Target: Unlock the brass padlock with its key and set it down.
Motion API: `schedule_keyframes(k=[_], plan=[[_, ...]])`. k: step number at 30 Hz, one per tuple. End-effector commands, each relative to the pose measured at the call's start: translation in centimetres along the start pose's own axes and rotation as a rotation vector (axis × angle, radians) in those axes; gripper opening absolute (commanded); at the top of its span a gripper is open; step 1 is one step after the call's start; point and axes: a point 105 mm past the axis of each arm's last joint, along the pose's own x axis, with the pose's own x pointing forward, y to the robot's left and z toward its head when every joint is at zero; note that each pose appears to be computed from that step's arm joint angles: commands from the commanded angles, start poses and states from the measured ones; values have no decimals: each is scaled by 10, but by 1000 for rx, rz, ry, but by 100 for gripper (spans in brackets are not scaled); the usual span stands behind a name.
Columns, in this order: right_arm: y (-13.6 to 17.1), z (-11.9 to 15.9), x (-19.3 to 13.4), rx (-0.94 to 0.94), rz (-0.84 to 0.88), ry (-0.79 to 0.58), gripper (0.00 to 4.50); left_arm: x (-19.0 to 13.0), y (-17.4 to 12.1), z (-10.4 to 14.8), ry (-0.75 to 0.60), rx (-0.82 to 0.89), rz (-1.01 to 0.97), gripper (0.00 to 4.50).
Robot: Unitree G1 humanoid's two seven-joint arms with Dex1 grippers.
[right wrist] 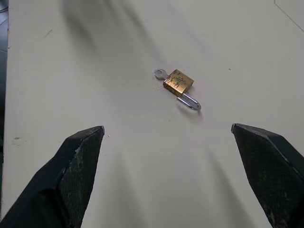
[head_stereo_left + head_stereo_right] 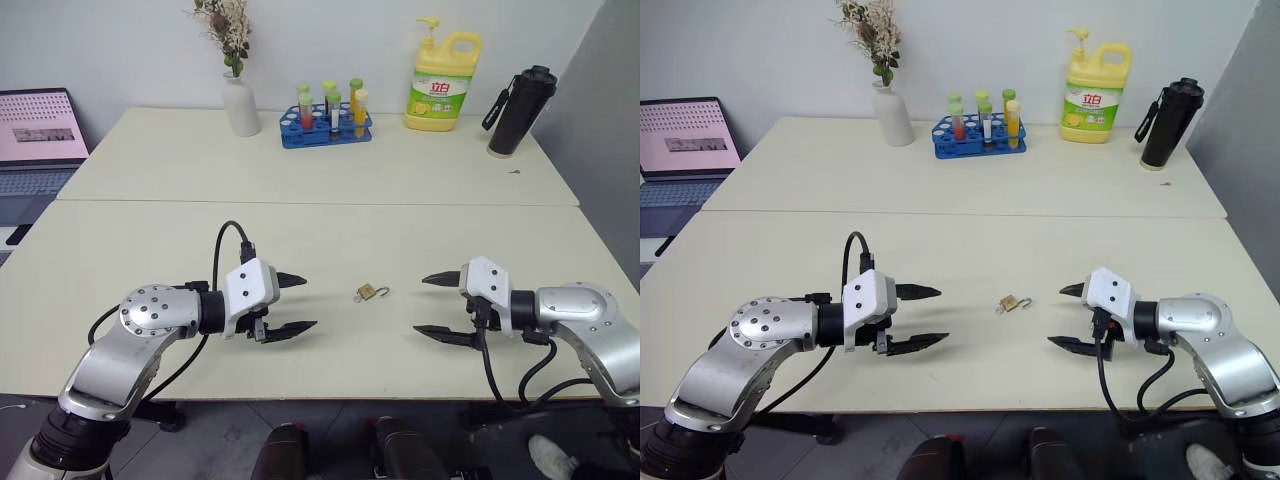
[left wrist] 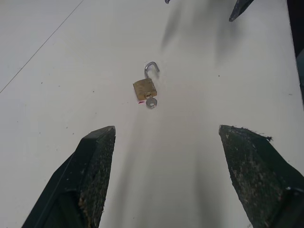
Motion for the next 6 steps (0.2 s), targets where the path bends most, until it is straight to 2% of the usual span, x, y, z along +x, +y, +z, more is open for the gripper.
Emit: schedule_keyframes(k=[1,6], plan=[[-1,8,-1,-44,12,-20,450,-5,-1,12,-23,30,-7,364],[-1,9,-1,-52,27,-20,450,-3,-4,12,-28,-16,-25,364]])
